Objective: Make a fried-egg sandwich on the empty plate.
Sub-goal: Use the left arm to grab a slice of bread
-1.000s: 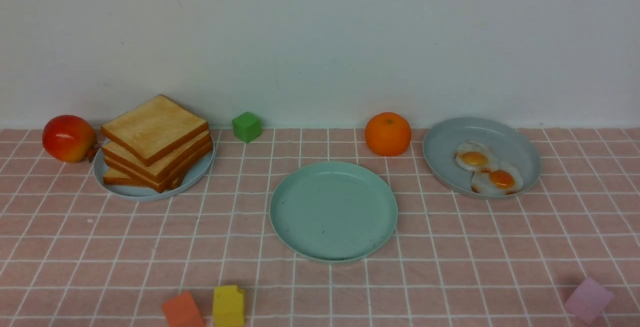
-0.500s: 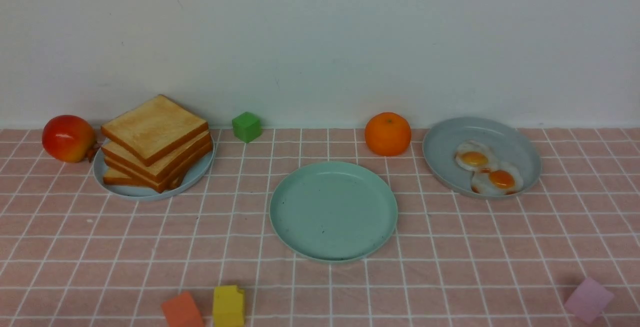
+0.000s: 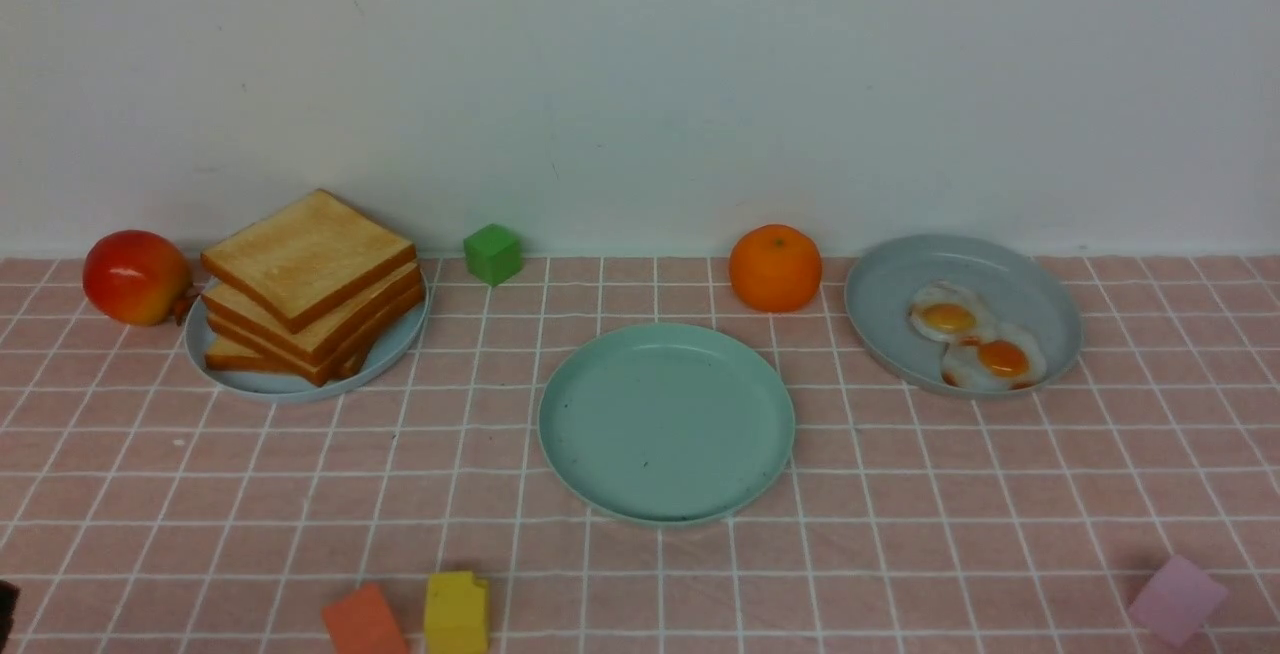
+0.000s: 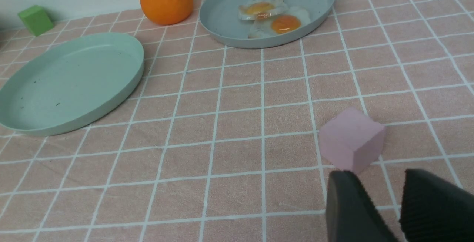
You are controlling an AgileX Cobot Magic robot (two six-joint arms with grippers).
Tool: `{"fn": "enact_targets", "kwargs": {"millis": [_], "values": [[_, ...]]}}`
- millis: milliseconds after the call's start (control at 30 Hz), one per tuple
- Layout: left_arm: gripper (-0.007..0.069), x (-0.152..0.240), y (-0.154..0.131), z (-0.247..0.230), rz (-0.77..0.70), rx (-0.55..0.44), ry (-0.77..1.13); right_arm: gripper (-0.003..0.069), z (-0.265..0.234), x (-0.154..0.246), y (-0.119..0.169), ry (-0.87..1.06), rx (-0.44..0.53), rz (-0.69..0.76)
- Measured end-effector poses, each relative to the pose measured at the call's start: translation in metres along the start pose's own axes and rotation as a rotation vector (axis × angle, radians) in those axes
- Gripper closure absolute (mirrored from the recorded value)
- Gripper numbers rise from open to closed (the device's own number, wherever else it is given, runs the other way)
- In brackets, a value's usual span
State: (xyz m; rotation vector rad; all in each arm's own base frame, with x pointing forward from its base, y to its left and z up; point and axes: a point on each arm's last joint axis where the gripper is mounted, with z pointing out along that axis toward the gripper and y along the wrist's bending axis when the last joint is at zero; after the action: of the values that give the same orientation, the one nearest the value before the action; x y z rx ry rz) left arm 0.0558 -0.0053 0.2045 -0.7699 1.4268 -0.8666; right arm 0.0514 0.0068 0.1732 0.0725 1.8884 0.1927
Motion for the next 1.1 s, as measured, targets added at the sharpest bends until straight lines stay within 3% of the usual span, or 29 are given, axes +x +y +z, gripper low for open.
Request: {"fn": "enact_targets", "kwargs": {"millis": [100,233,400,567,700,833,1100], "values": [[0.0539,-0.005,-0.019,-0.004,0.072,0.030,0.042,0.0418,0.000,0.000,0.000,0.000,0.000,0.000],[0.0639,-0.015,-0.051,-0.010,0.276,0.059,0.124,0.0418,0.000,0.000,0.000,0.000,0.000,0.000],[0.0638,-0.022,-0.083,0.009,0.504,-0.028,0.401,0.0418,0.000,0.000,0.000,0.000,0.000,0.000],[0.0638,-0.027,-0.105,0.036,0.630,-0.074,0.639,0.0418,0.000,0.000,0.000,0.000,0.000,0.000],[0.0638,-0.024,-0.128,0.082,0.770,-0.177,0.975,0.0418,0.000,0.000,0.000,0.000,0.000,0.000],[0.0638,-0.022,-0.138,0.124,0.862,-0.245,1.053,0.0418,0.000,0.000,0.000,0.000,0.000,0.000],[0.0638,-0.002,-0.128,0.189,0.851,-0.314,1.082,0.0418,0.000,0.000,0.000,0.000,0.000,0.000]]}}
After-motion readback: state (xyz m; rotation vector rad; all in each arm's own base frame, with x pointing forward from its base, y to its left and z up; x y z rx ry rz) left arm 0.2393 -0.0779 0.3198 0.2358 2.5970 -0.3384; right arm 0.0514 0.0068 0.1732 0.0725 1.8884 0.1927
